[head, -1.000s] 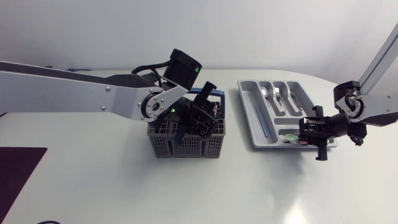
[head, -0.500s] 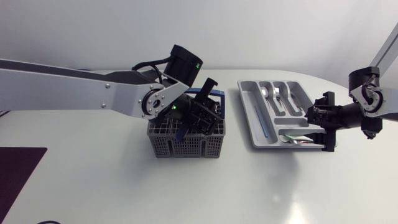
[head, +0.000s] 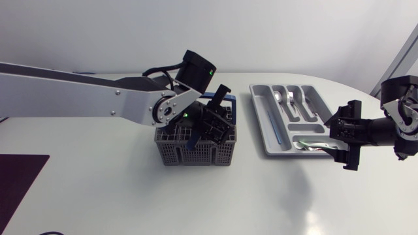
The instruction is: Unload the cutlery basket into the drawer organizer.
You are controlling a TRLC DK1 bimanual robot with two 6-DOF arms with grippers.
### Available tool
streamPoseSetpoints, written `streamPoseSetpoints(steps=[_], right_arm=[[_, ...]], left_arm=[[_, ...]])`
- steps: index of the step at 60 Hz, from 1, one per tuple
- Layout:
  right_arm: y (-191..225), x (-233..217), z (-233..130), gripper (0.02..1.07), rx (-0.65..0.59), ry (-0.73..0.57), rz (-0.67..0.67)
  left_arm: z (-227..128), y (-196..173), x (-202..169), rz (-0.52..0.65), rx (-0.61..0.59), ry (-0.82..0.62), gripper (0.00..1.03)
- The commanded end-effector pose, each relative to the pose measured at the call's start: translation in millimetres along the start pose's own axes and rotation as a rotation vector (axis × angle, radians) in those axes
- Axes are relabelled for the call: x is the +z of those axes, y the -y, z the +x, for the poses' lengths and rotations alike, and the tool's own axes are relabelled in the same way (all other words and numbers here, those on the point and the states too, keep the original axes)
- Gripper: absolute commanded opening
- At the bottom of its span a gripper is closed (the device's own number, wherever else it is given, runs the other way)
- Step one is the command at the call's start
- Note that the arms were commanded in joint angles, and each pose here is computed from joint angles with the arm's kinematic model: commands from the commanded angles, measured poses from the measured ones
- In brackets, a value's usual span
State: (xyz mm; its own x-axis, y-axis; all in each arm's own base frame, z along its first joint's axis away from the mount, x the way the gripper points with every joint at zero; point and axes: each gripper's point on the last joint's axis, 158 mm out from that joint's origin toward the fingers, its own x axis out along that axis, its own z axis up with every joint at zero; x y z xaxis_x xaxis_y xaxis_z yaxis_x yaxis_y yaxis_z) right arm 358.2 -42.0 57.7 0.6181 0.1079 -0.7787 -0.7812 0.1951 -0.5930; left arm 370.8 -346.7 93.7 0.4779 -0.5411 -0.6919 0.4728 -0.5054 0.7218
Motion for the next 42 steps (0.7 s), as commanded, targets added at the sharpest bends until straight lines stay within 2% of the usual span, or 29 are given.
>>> streamPoseSetpoints(steps=[1, 13, 42], right_arm=[[-10, 9, -6, 0.95, 0.001, 0.023, 0.002], [-12, 19, -18, 0.95, -0.009, 0.046, 0.008], [-37, 57, -56, 0.97, -0.051, 0.144, 0.036]], left_arm=[[7, 4, 2, -0.013, -0.021, 0.005, 0.08], [4, 6, 0, -0.038, -0.031, -0.002, 0.06], [-46, -13, 6, -0.029, 0.080, -0.020, 0.06]])
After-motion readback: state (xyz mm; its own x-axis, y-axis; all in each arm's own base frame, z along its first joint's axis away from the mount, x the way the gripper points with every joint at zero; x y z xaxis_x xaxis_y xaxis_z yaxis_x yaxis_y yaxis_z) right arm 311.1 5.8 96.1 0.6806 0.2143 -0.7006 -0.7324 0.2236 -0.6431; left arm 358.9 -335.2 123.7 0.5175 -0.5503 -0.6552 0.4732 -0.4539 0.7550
